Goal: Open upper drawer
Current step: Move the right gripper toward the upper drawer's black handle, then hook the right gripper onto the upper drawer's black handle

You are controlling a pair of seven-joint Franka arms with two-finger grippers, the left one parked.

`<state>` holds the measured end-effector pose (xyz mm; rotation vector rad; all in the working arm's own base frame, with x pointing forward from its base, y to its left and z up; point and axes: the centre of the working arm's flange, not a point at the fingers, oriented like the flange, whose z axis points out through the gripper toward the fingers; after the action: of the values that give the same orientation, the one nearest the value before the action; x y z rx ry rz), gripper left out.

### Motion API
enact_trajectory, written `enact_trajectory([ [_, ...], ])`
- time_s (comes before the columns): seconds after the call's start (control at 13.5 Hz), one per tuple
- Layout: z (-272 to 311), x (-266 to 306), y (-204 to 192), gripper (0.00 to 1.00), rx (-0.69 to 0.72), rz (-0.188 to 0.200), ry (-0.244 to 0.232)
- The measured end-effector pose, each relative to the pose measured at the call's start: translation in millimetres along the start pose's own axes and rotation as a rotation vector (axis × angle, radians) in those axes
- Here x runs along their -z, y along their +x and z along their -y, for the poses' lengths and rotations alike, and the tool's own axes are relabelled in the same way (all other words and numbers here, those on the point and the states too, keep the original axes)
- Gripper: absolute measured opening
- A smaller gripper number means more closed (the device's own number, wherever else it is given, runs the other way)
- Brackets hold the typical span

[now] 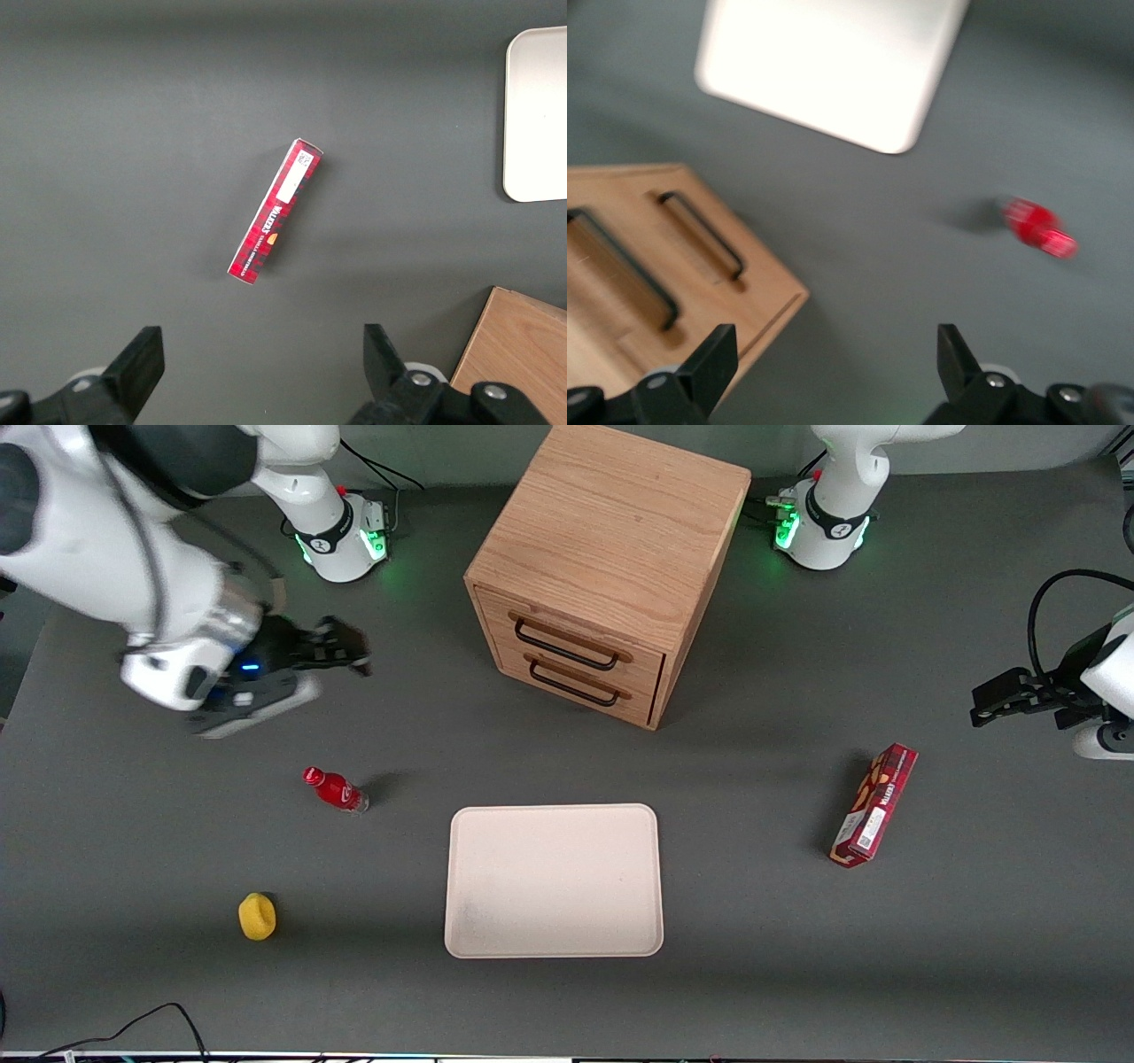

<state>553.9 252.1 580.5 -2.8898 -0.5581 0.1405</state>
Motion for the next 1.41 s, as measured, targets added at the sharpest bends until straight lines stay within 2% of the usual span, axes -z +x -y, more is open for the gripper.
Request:
enact_trajectory([
  [0.22,63.8,-47.2,24.3,1.0,0.235,0.024,0.076],
  [0.44,110.2,-101.6,36.4,1.0,0.451,0.068,0.11],
  [0.67,150.2,-148.8,37.8,1.0,0.571,0.114,0.101],
  [0.89,161.0,-178.3,38.8,1.0,0.663,0.155,0.098],
  [1.19,170.4,-187.7,36.7,1.0,0.704,0.167,0.1],
  [1.41,183.7,-199.3,34.2,1.0,0.738,0.166,0.068],
])
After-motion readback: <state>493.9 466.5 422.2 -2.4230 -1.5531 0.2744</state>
